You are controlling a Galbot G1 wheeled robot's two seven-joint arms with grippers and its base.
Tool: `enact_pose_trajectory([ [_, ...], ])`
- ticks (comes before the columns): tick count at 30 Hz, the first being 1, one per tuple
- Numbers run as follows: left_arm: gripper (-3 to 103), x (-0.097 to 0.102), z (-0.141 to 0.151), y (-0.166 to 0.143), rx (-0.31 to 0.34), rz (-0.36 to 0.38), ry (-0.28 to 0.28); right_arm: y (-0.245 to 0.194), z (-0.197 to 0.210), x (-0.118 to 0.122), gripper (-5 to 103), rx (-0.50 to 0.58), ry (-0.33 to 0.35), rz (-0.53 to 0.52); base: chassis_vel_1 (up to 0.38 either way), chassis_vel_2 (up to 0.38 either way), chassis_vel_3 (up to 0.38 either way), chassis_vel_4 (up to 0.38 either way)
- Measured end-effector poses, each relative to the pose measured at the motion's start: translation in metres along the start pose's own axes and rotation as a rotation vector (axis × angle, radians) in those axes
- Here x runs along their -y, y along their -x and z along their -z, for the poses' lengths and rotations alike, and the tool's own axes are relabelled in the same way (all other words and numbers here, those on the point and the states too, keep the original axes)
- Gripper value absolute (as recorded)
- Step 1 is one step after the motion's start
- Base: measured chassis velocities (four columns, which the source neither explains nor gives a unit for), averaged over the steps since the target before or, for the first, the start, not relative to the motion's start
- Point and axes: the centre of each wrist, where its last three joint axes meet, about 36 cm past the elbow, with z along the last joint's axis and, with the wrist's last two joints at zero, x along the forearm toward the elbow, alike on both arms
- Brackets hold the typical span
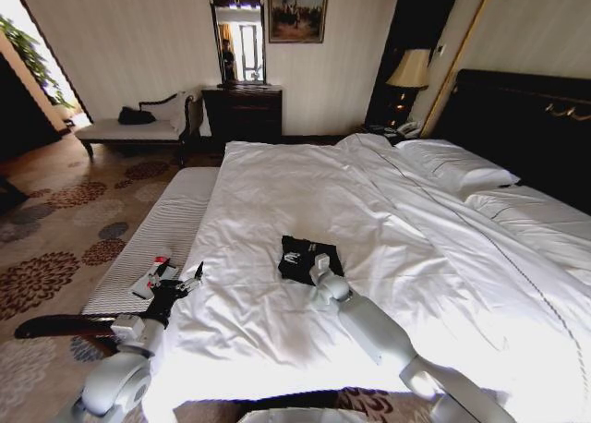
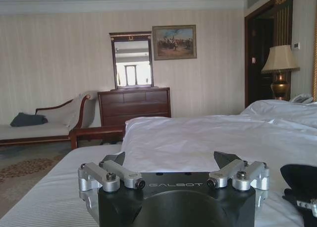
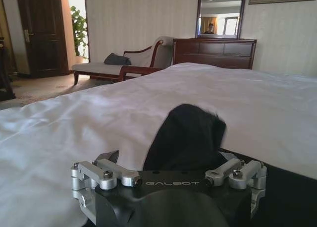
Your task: Fold the clothes on the bed.
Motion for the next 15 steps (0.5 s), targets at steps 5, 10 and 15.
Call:
enact_pose_trajectory([
  [5,100,-0.003,0.001,-0.002,-0.001,0.003,0.005,-0.005,0.022,-0.004,100,0.040,0.040,-0.001,0.000,0.000,0.000,0.000],
  [10,100,0.004,-0.002,0.003,0.002,-0.010,-0.008,-0.031,0.062,0.017,100,0.098,0.084,-0.030,0.000,0.000,0.000,0.000],
  [15,100,0.009,-0.002,0.009,0.007,-0.020,-0.014,-0.056,0.066,0.045,100,0.112,0.083,-0.086,0.000,0.000,0.000,0.000],
])
